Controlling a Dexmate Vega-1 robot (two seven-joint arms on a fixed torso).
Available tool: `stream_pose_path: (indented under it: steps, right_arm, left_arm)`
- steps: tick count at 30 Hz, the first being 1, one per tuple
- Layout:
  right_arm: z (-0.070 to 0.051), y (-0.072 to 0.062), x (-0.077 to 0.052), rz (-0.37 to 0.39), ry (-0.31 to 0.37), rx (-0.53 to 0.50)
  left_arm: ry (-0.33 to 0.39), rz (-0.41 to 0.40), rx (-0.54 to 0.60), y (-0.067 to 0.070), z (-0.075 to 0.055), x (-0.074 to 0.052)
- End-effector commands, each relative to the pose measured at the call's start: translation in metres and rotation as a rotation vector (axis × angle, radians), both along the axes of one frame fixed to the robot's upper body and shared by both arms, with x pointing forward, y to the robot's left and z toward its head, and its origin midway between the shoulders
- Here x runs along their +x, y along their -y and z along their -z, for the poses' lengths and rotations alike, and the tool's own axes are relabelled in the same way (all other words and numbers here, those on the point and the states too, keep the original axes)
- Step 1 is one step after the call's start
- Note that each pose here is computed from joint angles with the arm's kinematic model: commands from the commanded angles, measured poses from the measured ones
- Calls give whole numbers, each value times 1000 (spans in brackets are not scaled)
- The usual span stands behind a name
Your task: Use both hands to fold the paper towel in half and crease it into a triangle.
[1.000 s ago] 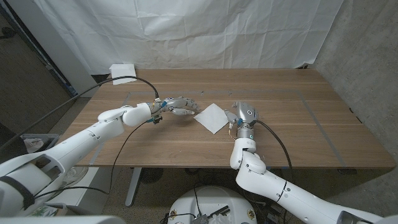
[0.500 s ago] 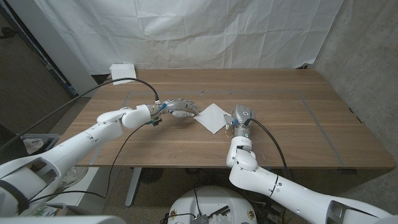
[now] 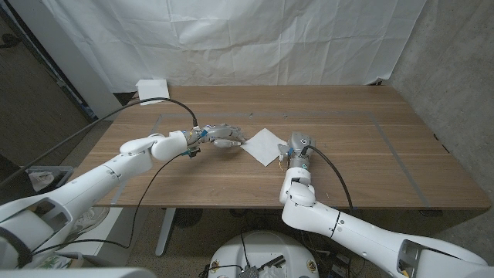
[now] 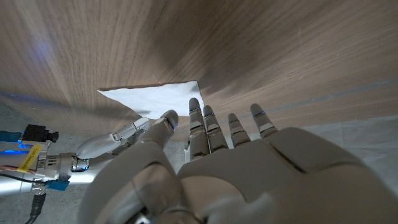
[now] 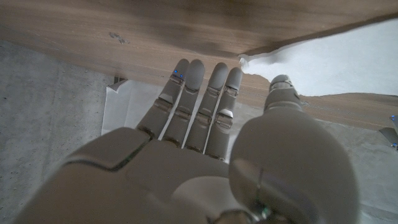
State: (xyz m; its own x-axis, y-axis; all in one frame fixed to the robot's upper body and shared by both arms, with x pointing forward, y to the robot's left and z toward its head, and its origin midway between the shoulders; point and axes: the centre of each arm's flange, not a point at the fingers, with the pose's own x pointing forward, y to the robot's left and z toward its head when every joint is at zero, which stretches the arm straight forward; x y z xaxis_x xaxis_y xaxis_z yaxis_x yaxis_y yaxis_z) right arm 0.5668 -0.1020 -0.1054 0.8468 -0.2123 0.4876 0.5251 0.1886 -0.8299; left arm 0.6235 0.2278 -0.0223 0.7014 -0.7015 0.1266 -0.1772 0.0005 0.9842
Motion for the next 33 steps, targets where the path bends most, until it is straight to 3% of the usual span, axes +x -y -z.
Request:
stream_pose_path:
  steps: [1, 16, 27, 33]
  right_arm:
    - [-5, 3, 4, 2, 14, -1]
    - [-6, 6, 5, -8, 14, 23]
    - [-8, 9, 12, 3, -10, 7]
    - [-13, 23, 20, 57, 4, 6]
  left_arm:
    - [-52, -40, 56, 3, 7, 11]
    - [-45, -47, 167, 20, 9, 24]
    - [-27, -28, 171, 24, 6, 26]
    - [-35, -34, 165, 20, 6, 26]
